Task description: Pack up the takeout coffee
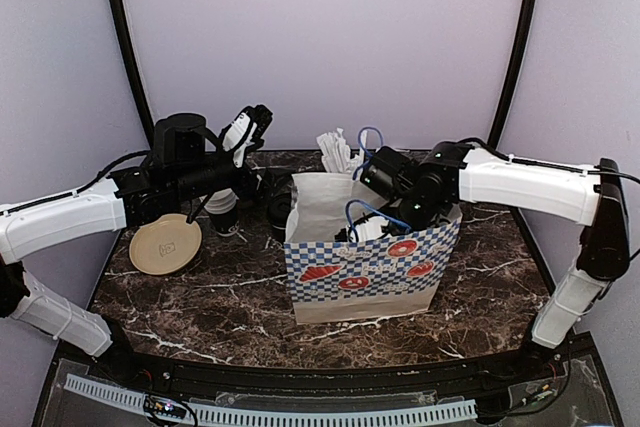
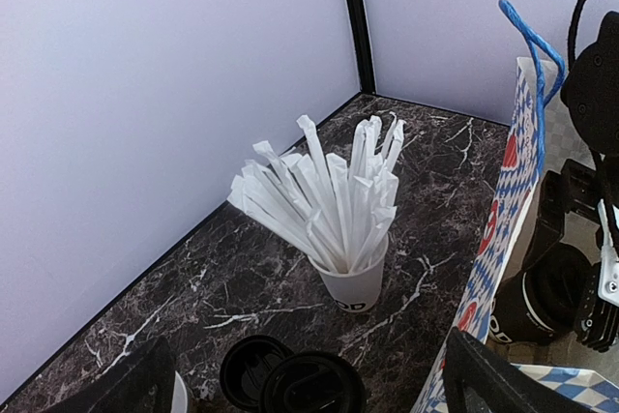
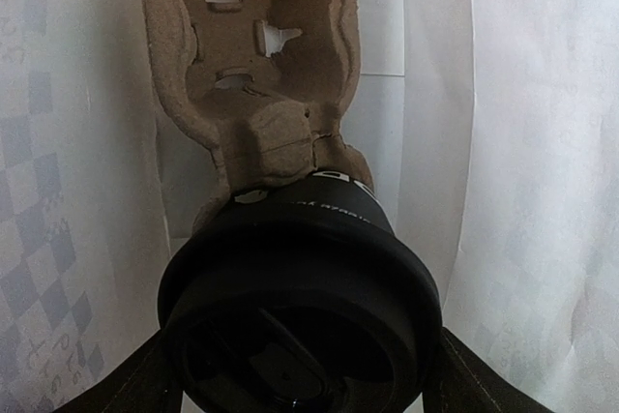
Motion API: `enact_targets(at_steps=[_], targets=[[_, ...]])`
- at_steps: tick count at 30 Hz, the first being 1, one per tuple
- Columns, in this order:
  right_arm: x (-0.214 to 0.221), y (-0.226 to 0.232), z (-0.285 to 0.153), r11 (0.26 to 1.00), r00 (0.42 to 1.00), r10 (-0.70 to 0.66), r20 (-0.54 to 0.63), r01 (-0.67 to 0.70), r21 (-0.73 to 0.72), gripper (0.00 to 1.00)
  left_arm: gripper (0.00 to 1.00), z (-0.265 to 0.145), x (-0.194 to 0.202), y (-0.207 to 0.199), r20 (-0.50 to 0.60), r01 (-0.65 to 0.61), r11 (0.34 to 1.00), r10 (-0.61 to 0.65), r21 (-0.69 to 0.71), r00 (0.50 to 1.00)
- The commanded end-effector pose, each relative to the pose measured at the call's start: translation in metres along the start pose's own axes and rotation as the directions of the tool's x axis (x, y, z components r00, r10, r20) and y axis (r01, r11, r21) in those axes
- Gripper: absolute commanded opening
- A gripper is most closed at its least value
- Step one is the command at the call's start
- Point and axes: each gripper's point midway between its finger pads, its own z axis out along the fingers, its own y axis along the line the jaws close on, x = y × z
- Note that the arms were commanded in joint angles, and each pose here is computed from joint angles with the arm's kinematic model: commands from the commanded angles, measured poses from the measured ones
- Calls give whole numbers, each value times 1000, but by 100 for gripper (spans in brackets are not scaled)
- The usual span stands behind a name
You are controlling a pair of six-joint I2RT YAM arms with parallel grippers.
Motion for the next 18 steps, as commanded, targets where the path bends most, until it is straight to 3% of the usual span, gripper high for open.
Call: enact_targets(at_steps=[1, 9, 13, 18], targets=[[7, 12, 8, 997, 999, 4, -50, -8, -80, 67, 99, -5, 0, 3, 2, -8, 1000, 8, -9, 1000], [-4, 22, -23, 988, 999, -31, 19, 33, -150, 84, 99, -5, 0, 3, 1, -7, 1000, 7, -8, 1000], [-18, 17, -47, 989, 997, -26, 80, 37, -141, 98, 99, -4, 1, 3, -2, -12, 1000, 12, -8, 1000], [-31, 7, -68, 994, 993, -11, 119, 24, -109, 98, 99, -3, 3, 3, -8, -17, 1000, 17, -8, 1000]])
